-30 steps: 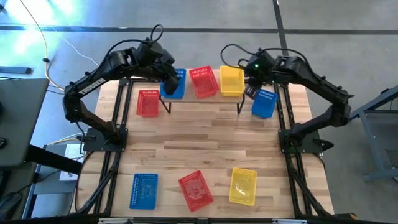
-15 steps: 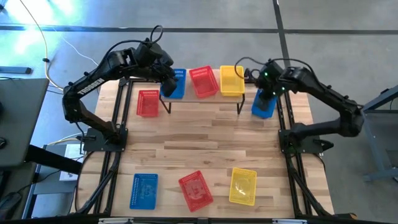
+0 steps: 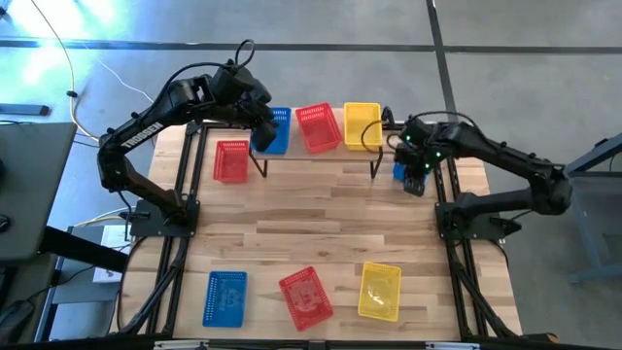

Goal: Stack baskets on shelf by color
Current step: Stack the top blue basket into the other blue basket on the shelf

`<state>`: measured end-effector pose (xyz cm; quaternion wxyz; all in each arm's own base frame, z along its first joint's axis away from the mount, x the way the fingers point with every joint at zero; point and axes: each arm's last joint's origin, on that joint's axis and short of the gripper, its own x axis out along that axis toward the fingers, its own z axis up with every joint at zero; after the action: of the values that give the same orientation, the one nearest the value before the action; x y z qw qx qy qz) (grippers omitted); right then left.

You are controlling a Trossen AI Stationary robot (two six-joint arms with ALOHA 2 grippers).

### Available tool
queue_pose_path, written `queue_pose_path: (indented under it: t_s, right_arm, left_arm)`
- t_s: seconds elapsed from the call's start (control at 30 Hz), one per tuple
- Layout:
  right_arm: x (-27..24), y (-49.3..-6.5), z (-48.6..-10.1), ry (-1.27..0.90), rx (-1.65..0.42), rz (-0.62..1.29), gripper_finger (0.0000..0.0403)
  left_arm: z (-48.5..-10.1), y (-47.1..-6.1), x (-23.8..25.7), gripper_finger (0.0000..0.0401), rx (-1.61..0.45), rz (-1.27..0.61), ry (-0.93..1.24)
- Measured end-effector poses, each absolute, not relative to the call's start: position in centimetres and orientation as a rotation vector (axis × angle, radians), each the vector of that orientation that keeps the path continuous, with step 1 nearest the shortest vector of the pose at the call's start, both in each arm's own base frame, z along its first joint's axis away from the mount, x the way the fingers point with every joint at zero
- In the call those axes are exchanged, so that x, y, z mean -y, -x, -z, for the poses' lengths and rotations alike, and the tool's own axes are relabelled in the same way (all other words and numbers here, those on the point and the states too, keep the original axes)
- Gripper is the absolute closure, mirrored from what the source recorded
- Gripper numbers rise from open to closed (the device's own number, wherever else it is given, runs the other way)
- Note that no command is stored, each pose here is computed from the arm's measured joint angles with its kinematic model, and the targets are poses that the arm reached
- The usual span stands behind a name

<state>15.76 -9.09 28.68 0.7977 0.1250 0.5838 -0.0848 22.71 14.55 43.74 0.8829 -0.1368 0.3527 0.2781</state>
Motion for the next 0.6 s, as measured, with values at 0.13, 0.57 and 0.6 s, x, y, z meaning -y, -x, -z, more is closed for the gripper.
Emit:
queue_pose_path:
  t_s: [0.13,0.57,0.6]
  right_arm:
    - [7.6,-16.2,-28.3,-0.24,-1.304,0.144,0.0289]
    - [4.2,-17.0,-28.0,-0.043,-1.432,0.234,0.0289]
    - [4.2,-17.2,-27.8,-0.024,-1.441,0.242,0.0289]
  left_arm:
    - [-43.7,-22.7,-14.6,0.0278,-0.734,-0.579,0.285]
    - [-43.7,-22.7,-14.6,0.0278,-0.734,-0.579,0.285]
    - [-43.7,-22.7,-14.6,0.0278,-0.734,-0.579,0.285]
